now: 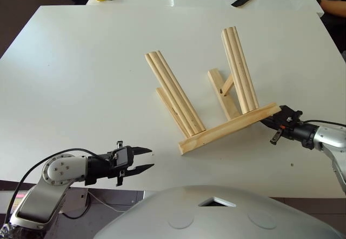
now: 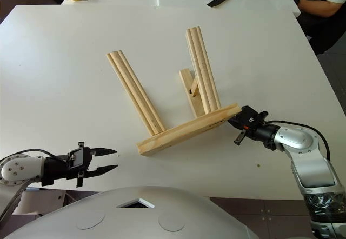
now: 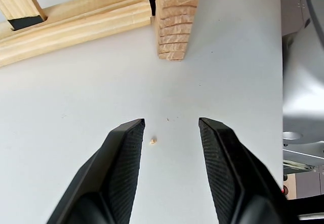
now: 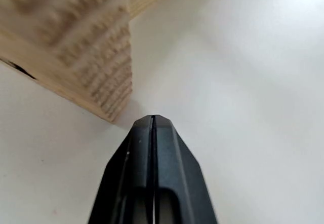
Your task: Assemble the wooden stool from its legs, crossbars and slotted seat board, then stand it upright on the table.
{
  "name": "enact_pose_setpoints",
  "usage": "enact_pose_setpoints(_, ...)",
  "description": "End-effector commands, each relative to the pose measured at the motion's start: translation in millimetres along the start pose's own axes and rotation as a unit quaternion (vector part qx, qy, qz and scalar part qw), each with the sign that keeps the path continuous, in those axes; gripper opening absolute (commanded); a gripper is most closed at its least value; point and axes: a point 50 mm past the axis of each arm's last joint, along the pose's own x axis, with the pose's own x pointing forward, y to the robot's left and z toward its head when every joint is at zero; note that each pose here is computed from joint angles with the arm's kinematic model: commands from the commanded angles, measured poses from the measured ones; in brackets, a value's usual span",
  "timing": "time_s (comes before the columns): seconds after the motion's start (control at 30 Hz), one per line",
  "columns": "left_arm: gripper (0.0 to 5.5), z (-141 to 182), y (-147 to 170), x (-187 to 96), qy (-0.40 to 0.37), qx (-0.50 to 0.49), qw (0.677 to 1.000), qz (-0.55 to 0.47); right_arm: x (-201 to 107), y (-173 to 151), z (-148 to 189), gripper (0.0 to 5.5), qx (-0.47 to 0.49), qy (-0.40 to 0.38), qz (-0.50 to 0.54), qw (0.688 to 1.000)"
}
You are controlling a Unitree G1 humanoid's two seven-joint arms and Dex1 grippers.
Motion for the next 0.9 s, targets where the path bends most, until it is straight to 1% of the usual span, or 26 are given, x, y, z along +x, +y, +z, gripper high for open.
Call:
enact_pose_setpoints(0.03, 1.99, 0.7, 15.7, -6.7, 0.023, 0.034, 0.999, 0.011, 5.5, 15.5, 12.1, 0.01, -0.008, -0.022, 0.026, 0.999)
enact_pose_setpoints(0.13, 1.99, 2.4, 28.6, -9.5, 0.027, 0.05, 0.998, 0.025, 7.8, 26.8, 21.5, 0.01, -0.009, -0.038, 0.042, 0.998)
enact_pose_setpoints(0.3, 1.99, -3.2, 40.0, -17.1, 0.062, 0.086, 0.994, 0.035, 3.2, 40.9, 38.8, 0.01, -0.028, -0.056, 0.076, 0.995)
enact_pose_setpoints(0.43, 1.99, -10.8, 51.0, -29.4, 0.087, 0.102, 0.99, 0.049, -6.4, 46.8, 47.9, 0.01, -0.035, -0.065, 0.108, 0.991)
enact_pose_setpoints(0.57, 1.99, -13.5, 58.5, -43.4, 0.101, 0.105, 0.988, 0.058, -13.9, 47.7, 58.3, 0.01, -0.021, -0.085, 0.129, 0.988)
enact_pose_setpoints(0.73, 1.99, -13.0, 54.2, -48.6, 0.103, 0.104, 0.989, 0.037, -17.0, 51.6, 65.1, 0.01, -0.014, -0.096, 0.143, 0.985)
enact_pose_setpoints(0.9, 1.99, -15.3, 36.9, -35.4, 0.083, 0.099, 0.992, 0.002, -17.3, 36.8, 49.8, 0.01, -0.012, -0.063, 0.104, 0.993)
